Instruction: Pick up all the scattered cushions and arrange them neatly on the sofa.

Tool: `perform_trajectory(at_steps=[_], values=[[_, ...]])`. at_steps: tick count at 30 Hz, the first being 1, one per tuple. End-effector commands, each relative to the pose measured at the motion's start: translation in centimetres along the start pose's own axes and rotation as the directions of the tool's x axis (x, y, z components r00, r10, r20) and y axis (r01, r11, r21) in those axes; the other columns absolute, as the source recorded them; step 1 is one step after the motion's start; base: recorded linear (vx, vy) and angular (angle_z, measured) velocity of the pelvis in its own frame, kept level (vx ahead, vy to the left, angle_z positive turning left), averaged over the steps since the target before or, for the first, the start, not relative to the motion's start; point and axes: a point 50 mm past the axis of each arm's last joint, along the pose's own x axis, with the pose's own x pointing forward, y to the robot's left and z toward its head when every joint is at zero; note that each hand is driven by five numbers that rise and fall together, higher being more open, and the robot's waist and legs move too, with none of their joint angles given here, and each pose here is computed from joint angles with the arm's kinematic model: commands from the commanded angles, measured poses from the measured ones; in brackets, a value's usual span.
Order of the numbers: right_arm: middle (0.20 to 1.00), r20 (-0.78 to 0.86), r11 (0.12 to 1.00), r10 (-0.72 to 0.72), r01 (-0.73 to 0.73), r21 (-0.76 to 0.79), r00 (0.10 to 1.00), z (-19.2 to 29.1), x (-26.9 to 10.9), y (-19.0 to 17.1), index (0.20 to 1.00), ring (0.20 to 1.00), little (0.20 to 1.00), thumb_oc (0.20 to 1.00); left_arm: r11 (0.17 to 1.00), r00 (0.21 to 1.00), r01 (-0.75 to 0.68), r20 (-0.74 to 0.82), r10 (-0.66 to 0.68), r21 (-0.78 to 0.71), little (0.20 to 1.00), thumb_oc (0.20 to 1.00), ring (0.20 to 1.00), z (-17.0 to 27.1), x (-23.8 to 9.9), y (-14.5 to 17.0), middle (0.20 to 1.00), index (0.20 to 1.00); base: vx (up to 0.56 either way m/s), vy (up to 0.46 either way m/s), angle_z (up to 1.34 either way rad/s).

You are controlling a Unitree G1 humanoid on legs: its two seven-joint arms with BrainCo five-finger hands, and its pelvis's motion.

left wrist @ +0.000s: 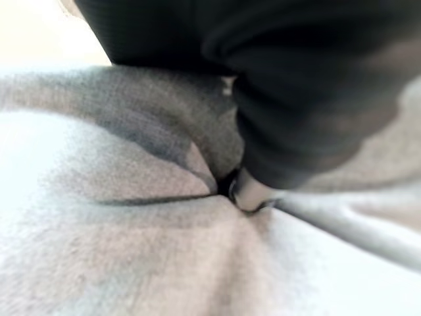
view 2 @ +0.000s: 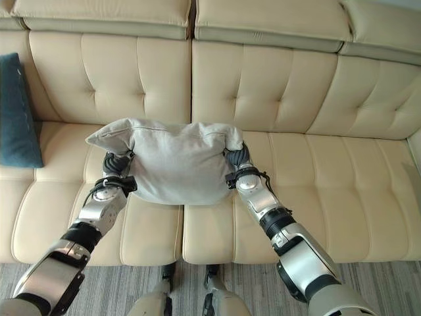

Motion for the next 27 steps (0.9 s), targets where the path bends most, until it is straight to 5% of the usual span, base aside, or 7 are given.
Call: perform_trajectory(at_steps=[1,8,11,13,17,21,27], values=[[1.000,0.173,0.999,0.041,-0.035,-0.041,0.984,5.8,1.4,1.3,1.000,1.000,1.000,1.000,0.995,0.964,0.063,0.255,-0.081,0.076,1.000,1.000,1.000,8.6,1.8,-2.9,1.000,1.000,0.00,0.000,0.00],[1.000,0.008,0.993,-0.080,0.081,-0.083,0.997,2.8,2.5,-3.3,1.000,1.000,1.000,1.000,0.998,0.997,-0.069,0.047,0.069,-0.009,1.000,1.000,1.000,6.8,3.6,2.0,1.000,1.000,0.00,0.018,0.00],[1.000,-0.118,0.978,-0.209,0.208,-0.023,0.971,-0.9,1.8,-7.2,1.000,1.000,1.000,1.000,0.969,0.985,-0.157,-0.098,0.140,-0.190,1.000,1.000,1.000,3.0,3.1,5.1,1.000,1.000,0.07,0.065,-0.02],[1.000,-0.269,0.897,-0.373,0.419,0.143,0.888,-6.6,-1.1,-10.6,1.000,1.000,1.000,1.000,0.902,0.932,-0.304,-0.290,0.216,-0.308,1.000,1.000,1.000,-3.5,0.8,7.8,1.000,1.000,0.16,0.067,-0.14],[1.000,-0.315,0.797,-0.482,0.558,0.230,0.817,-10.2,-4.7,-10.4,1.000,1.000,1.000,1.000,0.805,0.838,-0.456,-0.487,0.246,-0.379,1.000,1.000,1.000,-11.4,-4.2,8.0,1.000,1.000,0.09,0.036,-0.23],[1.000,-0.346,0.806,-0.467,0.553,0.213,0.814,-12.8,-7.6,-9.8,1.000,1.000,1.000,1.000,0.832,0.794,-0.457,-0.566,0.222,-0.315,1.000,1.000,1.000,-15.5,-8.1,8.2,1.000,1.000,0.04,0.010,-0.09],[1.000,-0.424,0.895,-0.306,0.409,0.176,0.852,-16.7,-12.0,-7.8,1.000,1.000,1.000,1.000,0.974,0.793,-0.219,-0.593,0.140,-0.063,1.000,1.000,1.000,-19.2,-13.4,9.2,1.000,1.000,-0.07,0.024,-0.08]])
